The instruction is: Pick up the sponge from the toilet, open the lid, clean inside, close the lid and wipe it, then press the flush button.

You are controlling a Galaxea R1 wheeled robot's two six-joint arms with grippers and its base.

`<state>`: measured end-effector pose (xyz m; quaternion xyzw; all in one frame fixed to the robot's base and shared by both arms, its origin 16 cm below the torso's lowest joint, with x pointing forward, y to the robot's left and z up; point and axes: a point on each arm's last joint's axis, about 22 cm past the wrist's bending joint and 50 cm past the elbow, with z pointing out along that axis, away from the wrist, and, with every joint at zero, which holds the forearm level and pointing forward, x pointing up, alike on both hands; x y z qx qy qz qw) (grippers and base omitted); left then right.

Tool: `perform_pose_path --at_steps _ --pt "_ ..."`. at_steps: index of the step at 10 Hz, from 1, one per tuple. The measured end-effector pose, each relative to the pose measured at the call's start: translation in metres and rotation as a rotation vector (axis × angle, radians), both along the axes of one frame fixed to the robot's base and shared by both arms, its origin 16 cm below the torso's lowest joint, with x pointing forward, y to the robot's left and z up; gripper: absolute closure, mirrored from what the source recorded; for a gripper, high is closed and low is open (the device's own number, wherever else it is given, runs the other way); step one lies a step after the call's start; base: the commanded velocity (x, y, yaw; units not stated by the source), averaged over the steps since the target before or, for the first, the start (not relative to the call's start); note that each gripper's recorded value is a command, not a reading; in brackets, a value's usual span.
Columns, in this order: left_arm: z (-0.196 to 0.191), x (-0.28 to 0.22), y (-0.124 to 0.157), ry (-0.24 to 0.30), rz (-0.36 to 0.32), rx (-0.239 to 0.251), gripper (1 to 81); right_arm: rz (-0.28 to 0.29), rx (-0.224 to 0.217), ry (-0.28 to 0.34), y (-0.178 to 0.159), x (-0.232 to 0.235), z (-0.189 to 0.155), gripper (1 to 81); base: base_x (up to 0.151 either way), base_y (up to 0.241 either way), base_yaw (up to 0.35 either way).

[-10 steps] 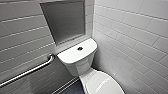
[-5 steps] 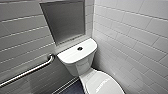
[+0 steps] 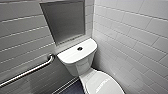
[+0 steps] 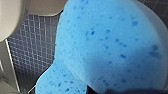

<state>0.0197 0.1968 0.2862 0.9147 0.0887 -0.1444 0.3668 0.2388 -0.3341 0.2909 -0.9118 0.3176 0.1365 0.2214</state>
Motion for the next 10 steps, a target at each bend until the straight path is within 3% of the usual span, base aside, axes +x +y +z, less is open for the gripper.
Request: perform_pose_path --at_steps 2,5,8,10 --pt "-0.002 -0.004 -0.001 0.005 -0.007 0.018 1.0 0.046 0.002 0.004 -0.006 -0.026 -0.006 81.1 0.000 0.000 0.000" --pt "-0.003 -0.001 0.003 -0.026 -0.027 0.075 1.0 0.075 0.058 0.008 0.016 -0.073 0.006 81.1 0.000 0.000 0.000" --pt "0.012 0.012 -0.012 -0.085 -0.029 0.083 1.0 0.097 0.033 -0.033 -0.004 -0.094 0.019 81.1 0.000 0.000 0.000" --pt "0.031 0.005 -0.013 -0.090 -0.030 0.085 1.0 0.110 0.042 -0.042 0.001 -0.116 0.027 81.1 0.000 0.000 0.000"
